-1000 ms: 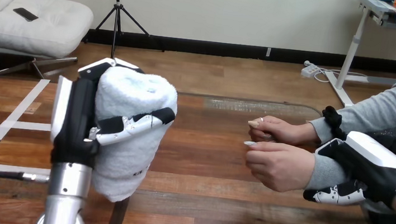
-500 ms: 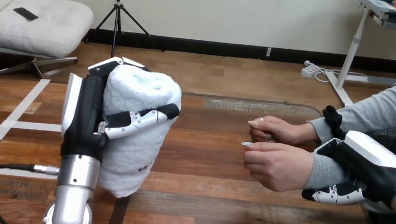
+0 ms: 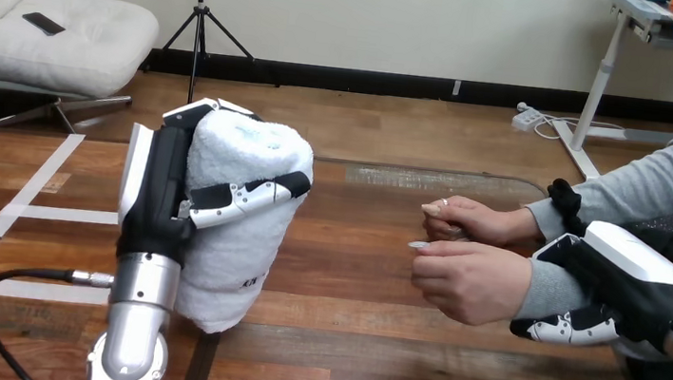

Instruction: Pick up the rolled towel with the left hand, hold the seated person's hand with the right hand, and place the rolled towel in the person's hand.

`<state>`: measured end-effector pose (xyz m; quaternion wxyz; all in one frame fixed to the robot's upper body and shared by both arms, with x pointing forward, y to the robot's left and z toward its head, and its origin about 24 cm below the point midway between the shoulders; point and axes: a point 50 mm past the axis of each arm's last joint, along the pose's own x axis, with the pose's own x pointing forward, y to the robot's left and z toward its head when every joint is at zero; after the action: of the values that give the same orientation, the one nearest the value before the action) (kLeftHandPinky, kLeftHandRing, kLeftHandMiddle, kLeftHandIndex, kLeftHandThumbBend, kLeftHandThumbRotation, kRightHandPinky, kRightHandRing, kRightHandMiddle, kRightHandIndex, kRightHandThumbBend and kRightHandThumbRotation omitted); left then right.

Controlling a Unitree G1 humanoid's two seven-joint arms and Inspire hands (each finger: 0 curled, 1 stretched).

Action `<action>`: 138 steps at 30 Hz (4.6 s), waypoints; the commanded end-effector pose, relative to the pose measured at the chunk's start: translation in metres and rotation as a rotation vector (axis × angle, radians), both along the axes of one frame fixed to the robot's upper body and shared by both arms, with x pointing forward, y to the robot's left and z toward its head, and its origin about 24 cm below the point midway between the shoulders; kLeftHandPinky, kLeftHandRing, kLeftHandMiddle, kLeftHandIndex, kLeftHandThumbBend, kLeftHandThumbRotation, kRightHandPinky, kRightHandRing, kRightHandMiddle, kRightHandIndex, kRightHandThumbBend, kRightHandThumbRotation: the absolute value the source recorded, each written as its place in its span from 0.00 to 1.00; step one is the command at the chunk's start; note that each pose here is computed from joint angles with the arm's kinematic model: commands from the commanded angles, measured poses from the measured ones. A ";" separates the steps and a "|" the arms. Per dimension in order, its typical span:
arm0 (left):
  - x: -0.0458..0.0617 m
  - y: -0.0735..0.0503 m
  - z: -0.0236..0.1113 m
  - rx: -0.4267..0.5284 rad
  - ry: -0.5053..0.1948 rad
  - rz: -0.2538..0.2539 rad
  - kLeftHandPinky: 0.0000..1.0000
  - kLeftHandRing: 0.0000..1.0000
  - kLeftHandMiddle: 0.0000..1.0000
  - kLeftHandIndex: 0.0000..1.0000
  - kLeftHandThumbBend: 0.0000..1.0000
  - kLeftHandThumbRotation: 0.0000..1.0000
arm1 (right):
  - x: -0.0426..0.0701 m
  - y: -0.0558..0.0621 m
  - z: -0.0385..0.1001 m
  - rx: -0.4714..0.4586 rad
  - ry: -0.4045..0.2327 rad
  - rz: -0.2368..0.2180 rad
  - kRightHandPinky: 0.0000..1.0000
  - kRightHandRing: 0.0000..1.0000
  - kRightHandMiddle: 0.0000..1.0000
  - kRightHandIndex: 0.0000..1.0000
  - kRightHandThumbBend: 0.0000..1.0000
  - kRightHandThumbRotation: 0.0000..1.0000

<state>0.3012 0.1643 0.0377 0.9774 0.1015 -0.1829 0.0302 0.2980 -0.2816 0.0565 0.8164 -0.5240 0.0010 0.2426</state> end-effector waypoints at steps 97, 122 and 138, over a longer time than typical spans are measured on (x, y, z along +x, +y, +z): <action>0.026 -0.007 0.052 0.020 -0.225 -0.010 0.36 0.39 0.40 0.40 0.67 0.00 | 0.020 0.011 0.031 0.062 -0.109 0.000 0.30 0.33 0.39 0.42 0.53 0.27; 0.027 -0.006 0.053 0.018 -0.228 -0.006 0.35 0.38 0.40 0.40 0.67 0.00 | 0.020 0.011 0.033 0.094 -0.096 -0.015 0.38 0.41 0.45 0.47 0.80 0.13; 0.026 -0.006 0.053 0.025 -0.230 -0.004 0.35 0.39 0.40 0.40 0.67 0.00 | 0.020 0.011 0.034 0.097 -0.091 -0.016 0.40 0.42 0.46 0.48 0.82 0.09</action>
<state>0.3125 0.1602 0.0538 0.9682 0.1075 -0.2227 0.0390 0.3056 -0.2824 0.0692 0.8365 -0.5014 0.0072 0.2211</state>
